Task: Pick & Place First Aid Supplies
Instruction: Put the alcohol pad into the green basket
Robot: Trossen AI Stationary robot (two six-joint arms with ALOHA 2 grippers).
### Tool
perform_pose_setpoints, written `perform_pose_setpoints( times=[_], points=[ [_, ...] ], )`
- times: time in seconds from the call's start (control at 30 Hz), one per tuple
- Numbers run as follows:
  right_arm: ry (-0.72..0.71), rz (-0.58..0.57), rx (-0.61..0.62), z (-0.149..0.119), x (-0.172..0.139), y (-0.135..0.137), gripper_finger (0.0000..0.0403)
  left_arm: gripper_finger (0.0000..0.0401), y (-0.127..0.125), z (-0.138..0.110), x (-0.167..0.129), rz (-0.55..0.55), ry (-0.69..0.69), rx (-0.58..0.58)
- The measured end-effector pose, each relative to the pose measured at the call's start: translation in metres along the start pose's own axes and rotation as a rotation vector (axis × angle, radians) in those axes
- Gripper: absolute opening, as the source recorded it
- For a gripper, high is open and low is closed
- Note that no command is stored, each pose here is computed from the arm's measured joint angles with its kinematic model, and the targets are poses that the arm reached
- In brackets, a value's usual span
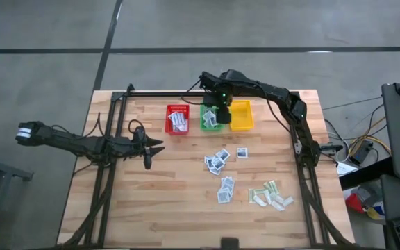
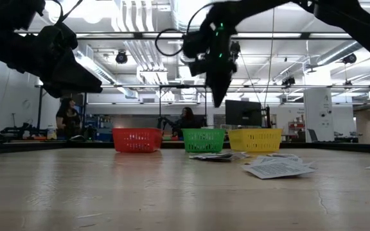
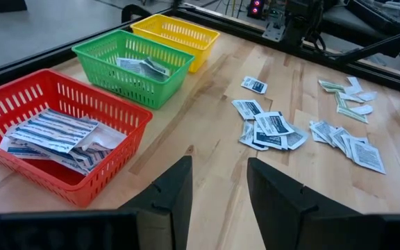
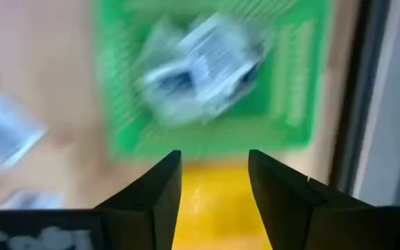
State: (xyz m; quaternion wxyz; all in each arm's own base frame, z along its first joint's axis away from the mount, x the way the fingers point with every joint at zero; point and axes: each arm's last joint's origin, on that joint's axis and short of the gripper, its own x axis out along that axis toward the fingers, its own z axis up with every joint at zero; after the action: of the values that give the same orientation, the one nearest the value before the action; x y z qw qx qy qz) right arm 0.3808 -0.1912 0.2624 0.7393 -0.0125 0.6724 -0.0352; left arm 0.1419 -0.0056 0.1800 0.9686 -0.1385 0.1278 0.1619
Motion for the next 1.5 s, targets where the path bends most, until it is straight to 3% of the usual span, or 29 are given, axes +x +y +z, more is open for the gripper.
perform_pose_setpoints(
  times=[0.13,0.27,0.6,0.9,1.13,1.5],
  points=[
    [0.084,0.149,0.045,-0.013,-0.025,0.01,0.0159,0.0133,0.0,0.0,0.0,0.0,0.0,0.0],
    [-0.01,0.209,0.132,-0.017,-0.045,0.015,0.0151,0.0133,0.0,0.0,0.0,0.001,0.001,0.001],
    [-0.037,0.209,0.145,-0.047,-0.072,0.03,0.0137,0.0133,0.0,-0.002,0.002,0.007,0.017,0.01],
    [-0.181,0.168,0.187,-0.087,-0.077,0.053,0.0134,0.0133,0.0,-0.002,0.002,0.007,0.018,0.011],
    [-0.328,0.14,0.15,-0.115,-0.076,0.083,0.0125,0.0133,0.0,-0.002,0.002,0.007,0.017,0.009],
    [-0.392,0.145,0.121,-0.158,-0.053,0.115,0.0127,0.0133,0.0,-0.002,0.002,0.007,0.017,0.008]
  ],
)
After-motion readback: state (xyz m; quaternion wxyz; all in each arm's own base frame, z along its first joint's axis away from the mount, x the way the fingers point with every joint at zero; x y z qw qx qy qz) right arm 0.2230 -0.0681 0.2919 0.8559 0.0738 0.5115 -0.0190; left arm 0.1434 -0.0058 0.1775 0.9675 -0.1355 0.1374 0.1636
